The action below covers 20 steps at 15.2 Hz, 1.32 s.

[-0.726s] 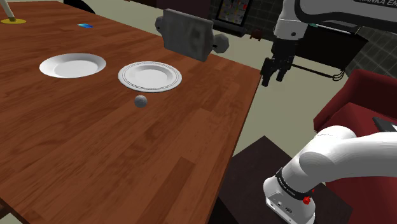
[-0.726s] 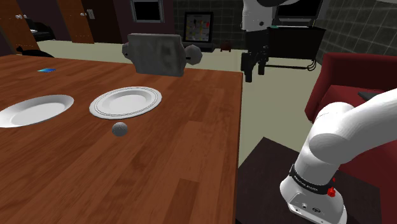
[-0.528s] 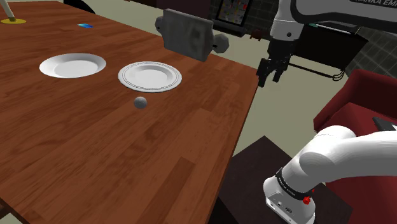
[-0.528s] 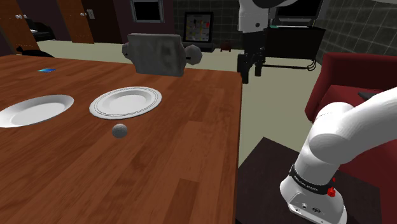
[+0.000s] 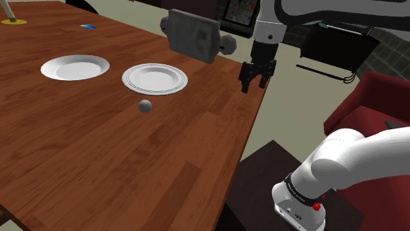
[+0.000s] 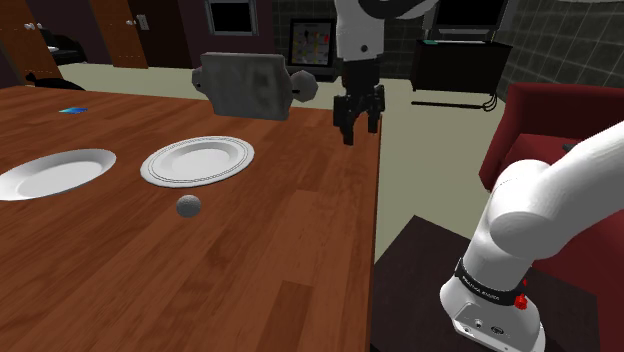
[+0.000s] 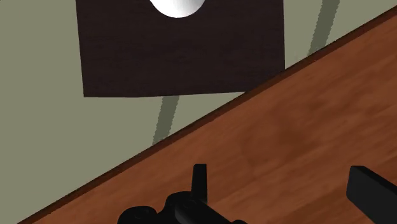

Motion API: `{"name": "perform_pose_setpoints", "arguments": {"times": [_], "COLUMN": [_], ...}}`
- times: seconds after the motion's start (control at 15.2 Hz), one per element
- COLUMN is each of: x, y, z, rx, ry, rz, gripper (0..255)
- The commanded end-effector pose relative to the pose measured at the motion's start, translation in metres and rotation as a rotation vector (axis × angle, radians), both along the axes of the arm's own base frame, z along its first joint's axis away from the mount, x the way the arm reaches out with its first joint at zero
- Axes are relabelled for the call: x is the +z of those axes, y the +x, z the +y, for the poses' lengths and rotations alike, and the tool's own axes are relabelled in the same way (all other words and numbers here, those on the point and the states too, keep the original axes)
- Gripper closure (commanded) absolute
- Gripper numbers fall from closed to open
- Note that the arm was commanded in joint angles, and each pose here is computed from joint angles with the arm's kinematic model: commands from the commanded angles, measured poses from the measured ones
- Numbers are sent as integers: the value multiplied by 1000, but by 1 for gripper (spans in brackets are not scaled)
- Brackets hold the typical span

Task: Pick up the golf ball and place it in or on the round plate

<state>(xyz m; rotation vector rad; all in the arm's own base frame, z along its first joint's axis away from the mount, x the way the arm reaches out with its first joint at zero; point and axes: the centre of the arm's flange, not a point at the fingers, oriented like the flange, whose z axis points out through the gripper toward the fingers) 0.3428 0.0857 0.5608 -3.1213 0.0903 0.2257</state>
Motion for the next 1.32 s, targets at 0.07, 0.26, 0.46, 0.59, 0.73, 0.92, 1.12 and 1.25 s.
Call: {"name": "perform_pose_setpoints", "arguments": {"times": [0.07, 0.26, 0.46, 0.59, 0.73, 0.92, 1.12, 1.25], "x": [-2, -5, -8, -9, -10, -12, -12, -12], "y": [17, 31, 46, 55, 65, 79, 94, 104], "z": [36, 71, 105, 128, 151, 185, 220, 243], "rx": [-1, -1, -2, -2, -2, -3, -3, -3], "ry": [16, 31, 46, 55, 65, 80, 94, 104], "rz": [-3, -6, -8, -10, -12, -15, -17, -19], "gripper": [0, 0, 0, 0, 0, 0, 0, 0]}}
